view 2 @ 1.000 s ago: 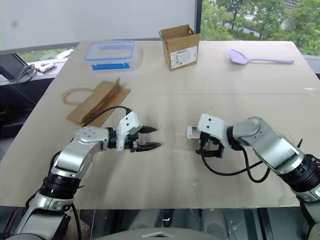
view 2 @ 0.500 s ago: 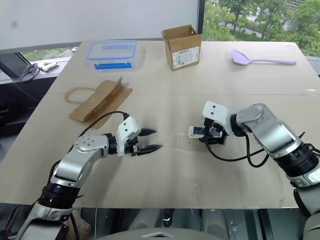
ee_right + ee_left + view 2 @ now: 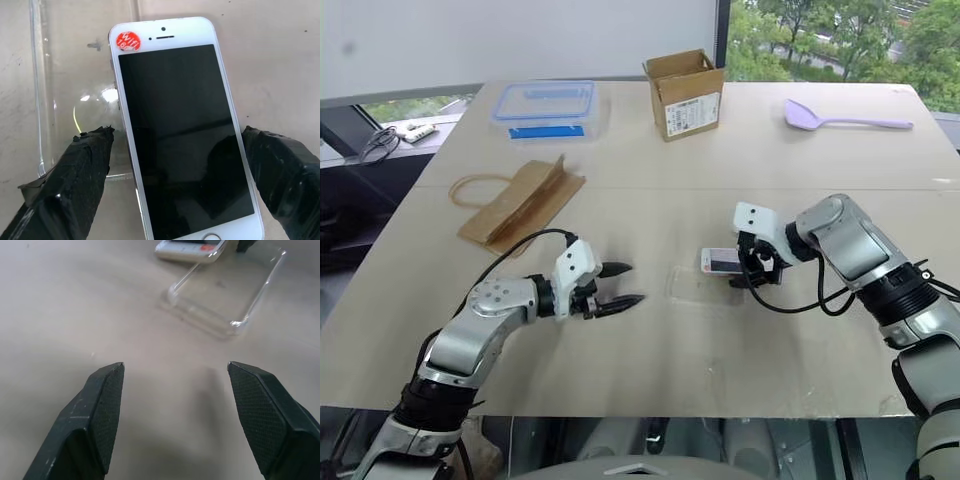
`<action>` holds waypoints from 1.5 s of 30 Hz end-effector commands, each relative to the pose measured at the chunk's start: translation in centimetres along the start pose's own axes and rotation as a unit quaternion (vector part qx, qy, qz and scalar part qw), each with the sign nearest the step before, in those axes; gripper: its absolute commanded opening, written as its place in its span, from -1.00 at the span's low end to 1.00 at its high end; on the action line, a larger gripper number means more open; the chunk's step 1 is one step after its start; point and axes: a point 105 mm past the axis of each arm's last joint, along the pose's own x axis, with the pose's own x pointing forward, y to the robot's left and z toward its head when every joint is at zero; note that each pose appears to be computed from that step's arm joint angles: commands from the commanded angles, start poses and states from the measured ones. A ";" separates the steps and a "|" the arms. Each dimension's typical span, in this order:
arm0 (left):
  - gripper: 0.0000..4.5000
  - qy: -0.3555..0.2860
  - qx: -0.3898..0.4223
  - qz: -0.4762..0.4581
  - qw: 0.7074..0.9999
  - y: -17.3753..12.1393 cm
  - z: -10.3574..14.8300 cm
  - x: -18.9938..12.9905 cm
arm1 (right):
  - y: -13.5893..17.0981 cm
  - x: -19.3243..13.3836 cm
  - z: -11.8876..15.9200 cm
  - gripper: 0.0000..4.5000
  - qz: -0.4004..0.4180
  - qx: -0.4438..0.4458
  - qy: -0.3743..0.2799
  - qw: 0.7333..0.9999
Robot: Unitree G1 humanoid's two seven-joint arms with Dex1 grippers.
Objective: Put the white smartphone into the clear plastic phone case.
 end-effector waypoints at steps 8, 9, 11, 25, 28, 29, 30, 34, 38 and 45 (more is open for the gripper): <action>0.49 -0.097 0.020 -0.033 0.995 -0.8 3.7 -1.1 | -0.4 -0.1 -0.3 0.19 -0.005 -0.002 0.002 1.000; 0.49 -0.099 0.021 -0.033 0.994 -0.8 3.7 -1.2 | -0.4 -0.2 -0.2 0.19 -0.009 -0.004 -0.001 1.000; 0.49 -0.108 0.023 -0.031 0.993 -0.7 3.7 -1.4 | -0.2 -0.9 0.9 0.19 -0.018 -0.016 -0.017 1.000; 0.49 -0.092 0.021 -0.020 0.995 0.0 2.1 -1.7 | 4.5 -0.4 4.0 0.19 -0.076 -0.098 -0.022 0.992; 0.49 -0.086 0.024 -0.021 0.996 0.0 1.9 -1.7 | 4.8 0.0 3.4 0.19 -0.079 -0.091 -0.013 0.993; 0.49 -0.083 0.024 -0.021 0.996 0.0 1.9 -1.7 | 4.8 0.1 3.2 0.19 -0.081 -0.090 -0.011 0.993; 0.49 -0.081 0.026 -0.021 0.996 0.0 1.8 -1.7 | 4.7 0.1 3.1 0.19 -0.084 -0.090 -0.007 0.992; 0.49 -0.077 0.029 -0.021 0.996 0.0 1.6 -1.8 | 5.0 0.3 2.8 0.19 -0.087 -0.092 0.001 0.992; 0.49 -0.074 0.030 -0.021 0.997 -0.1 1.4 -1.6 | 5.5 0.7 2.7 0.19 -0.088 -0.102 0.007 0.991; 0.49 -0.067 0.034 -0.019 0.997 0.0 1.2 -1.7 | 6.3 0.9 3.0 0.19 -0.077 -0.116 0.006 0.990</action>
